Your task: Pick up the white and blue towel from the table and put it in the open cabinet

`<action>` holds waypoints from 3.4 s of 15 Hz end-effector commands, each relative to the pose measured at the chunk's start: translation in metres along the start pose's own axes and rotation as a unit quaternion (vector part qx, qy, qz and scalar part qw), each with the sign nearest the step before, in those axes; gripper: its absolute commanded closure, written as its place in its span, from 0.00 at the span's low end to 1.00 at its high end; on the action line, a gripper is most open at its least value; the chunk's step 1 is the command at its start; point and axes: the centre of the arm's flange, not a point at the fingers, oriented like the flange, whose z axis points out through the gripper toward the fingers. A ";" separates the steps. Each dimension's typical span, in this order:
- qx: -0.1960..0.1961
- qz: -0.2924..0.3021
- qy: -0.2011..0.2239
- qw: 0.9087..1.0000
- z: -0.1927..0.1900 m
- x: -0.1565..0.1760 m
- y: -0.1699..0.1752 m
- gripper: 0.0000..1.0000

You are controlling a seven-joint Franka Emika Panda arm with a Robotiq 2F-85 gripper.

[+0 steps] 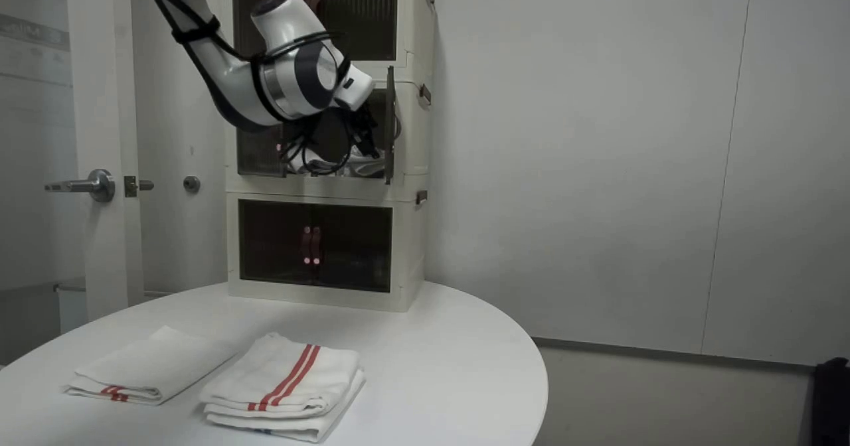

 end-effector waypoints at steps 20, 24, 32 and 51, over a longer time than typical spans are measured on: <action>-0.039 -0.479 -0.119 0.869 -0.209 -0.113 -0.102 0.00; -0.057 -0.453 -0.097 0.884 -0.186 -0.120 -0.107 0.00; -0.042 -0.480 -0.278 0.831 -0.205 -0.136 -0.059 0.00; -0.319 -0.640 -0.449 0.536 -0.346 -0.074 -0.046 0.00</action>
